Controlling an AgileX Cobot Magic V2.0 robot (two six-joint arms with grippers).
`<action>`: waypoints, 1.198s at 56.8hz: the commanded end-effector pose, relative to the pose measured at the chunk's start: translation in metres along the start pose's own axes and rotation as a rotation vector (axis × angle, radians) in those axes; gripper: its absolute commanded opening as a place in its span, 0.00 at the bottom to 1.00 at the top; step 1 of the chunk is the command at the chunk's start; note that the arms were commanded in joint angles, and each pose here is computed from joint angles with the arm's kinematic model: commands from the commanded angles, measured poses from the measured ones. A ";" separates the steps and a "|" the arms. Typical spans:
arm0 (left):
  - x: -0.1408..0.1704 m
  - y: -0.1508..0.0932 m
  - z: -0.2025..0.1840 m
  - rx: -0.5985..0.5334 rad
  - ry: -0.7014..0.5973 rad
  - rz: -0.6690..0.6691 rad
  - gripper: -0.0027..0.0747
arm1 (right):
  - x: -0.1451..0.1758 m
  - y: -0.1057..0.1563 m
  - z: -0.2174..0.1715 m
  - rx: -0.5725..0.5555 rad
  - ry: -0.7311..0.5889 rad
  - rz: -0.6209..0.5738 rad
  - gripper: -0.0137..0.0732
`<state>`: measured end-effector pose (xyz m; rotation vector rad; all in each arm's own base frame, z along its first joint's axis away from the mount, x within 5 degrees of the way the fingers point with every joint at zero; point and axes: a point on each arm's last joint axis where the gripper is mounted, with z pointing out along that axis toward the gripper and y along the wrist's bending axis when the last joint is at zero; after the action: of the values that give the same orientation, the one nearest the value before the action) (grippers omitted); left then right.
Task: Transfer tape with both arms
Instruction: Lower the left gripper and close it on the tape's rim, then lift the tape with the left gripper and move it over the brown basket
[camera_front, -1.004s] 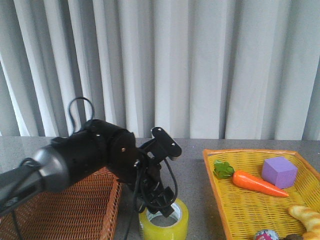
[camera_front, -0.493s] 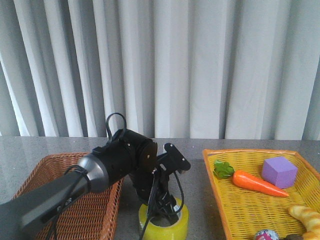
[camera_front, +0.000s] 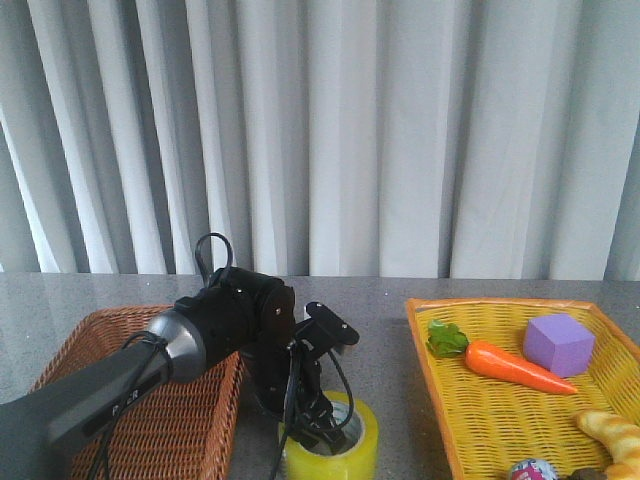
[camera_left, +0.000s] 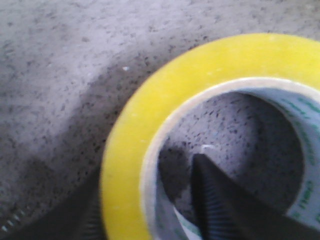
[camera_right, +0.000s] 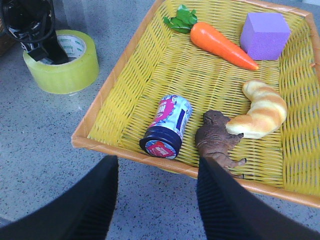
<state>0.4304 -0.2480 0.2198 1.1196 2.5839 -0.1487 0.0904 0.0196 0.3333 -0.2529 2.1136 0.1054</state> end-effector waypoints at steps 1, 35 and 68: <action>-0.012 -0.004 -0.042 0.004 -0.127 0.001 0.31 | -0.012 -0.001 -0.004 0.009 -0.082 0.002 0.56; -0.006 -0.012 -0.148 -0.057 -0.288 0.010 0.25 | -0.012 -0.001 -0.004 0.009 -0.082 0.002 0.56; 0.076 0.060 -0.259 -0.254 -0.347 -0.263 0.25 | -0.011 -0.001 -0.004 0.009 -0.081 0.002 0.56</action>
<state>0.3710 -0.1150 0.4210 0.6975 2.4000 -0.0522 0.0903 0.0197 0.3332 -0.2527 2.1150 0.1063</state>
